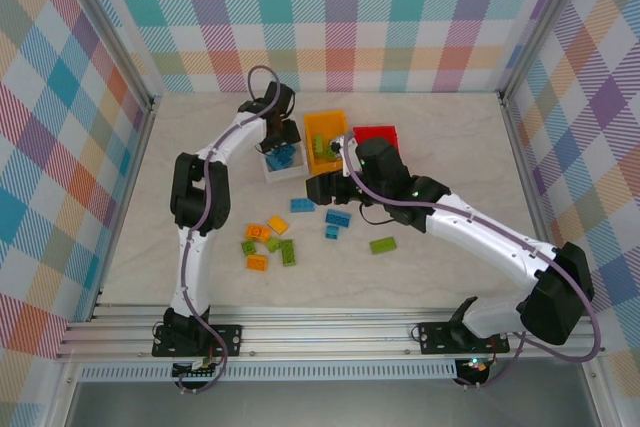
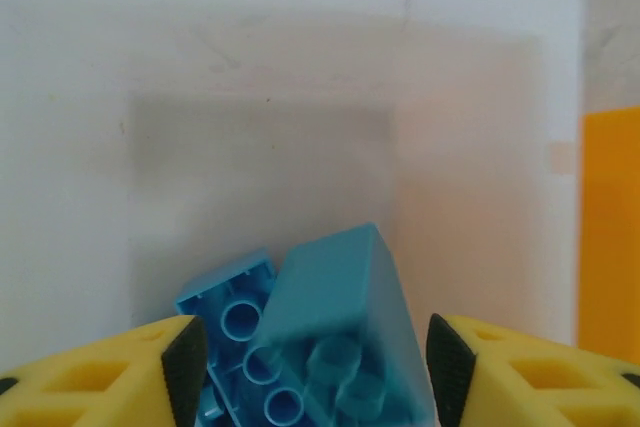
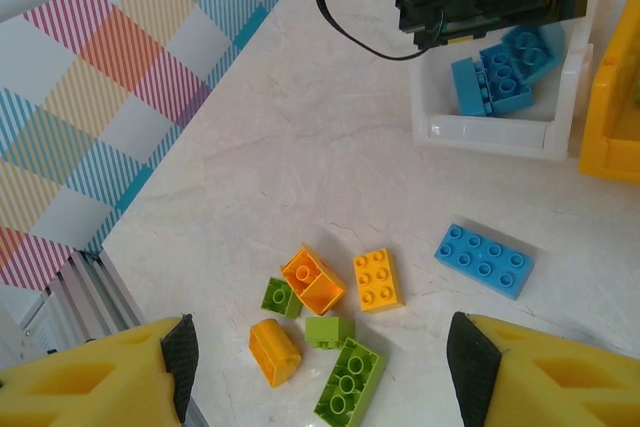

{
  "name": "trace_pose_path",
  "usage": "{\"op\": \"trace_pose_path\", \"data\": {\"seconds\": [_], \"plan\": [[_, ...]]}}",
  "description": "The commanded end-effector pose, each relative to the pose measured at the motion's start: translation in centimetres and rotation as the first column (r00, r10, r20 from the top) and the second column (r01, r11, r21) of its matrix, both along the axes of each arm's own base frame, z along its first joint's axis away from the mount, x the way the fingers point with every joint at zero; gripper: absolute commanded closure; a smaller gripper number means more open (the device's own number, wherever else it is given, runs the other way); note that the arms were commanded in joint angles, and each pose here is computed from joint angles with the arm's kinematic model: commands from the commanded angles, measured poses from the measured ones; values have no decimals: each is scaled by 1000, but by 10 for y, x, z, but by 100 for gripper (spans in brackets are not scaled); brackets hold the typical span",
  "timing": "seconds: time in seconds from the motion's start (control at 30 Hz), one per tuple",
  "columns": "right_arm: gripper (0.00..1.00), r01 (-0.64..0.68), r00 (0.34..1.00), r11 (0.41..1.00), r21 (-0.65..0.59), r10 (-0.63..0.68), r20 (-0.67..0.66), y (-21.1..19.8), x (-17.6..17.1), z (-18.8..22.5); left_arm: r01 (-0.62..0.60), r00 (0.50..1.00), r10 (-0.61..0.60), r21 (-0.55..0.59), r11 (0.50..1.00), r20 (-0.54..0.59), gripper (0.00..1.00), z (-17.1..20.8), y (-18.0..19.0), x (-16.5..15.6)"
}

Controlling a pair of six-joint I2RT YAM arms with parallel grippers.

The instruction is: Sort the legos into containers by color

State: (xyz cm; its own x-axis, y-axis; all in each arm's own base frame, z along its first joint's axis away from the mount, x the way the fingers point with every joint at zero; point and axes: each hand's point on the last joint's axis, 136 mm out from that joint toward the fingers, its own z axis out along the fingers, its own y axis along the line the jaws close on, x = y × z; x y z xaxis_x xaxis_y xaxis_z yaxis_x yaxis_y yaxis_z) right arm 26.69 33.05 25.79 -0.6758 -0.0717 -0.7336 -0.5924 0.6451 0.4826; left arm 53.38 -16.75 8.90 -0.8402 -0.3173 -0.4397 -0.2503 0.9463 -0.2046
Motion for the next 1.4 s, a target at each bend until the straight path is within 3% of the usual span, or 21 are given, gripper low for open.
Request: {"op": "trace_pose_path", "data": {"seconds": [0.0, 0.2, 0.4, 0.6, 0.83, 0.97, 1.13, 1.23, 1.37], "plan": [[31, 10, 999, 1000, 26, -11, 32, -4, -3, 9, -3, 999, 4, -23, 1000, 44, 36, 33, 5, -5], [32, 66, 998, 998, -4, -66, 16, -21, -7, 0, -23, 992, 28, -44, 999, 121, 38, 84, 16, -29], [33, 213, 975, 971, -107, -219, -44, -52, -4, -23, -8, 977, 27, -88, 996, 211, 41, 135, 21, -71], [37, 317, 926, 918, -237, -354, -133, -74, -9, -60, 140, 941, -94, -120, 983, 325, 41, 189, -9, -147], [38, 368, 869, 853, -371, -457, -188, -79, -22, -93, 307, 897, -219, -184, 934, 383, 38, 199, -36, -260], [38, 408, 824, 801, -438, -529, -201, -86, -28, -105, 364, 877, -228, -276, 889, 422, 38, 199, -30, -300], [34, 525, 678, 668, -527, -703, -215, -123, -41, -125, 385, 874, -233, -315, 868, 427, 34, 191, -21, -321], [26, 610, 520, 560, -561, -817, -250, -147, -54, -141, 395, 885, -239, -368, 842, 400, 34, 177, -31, -324], [25, 656, 306, 460, -599, -887, -346, -159, -60, -169, 434, 877, -263, -428, 793, 402, 34, 165, -57, -325]]}}
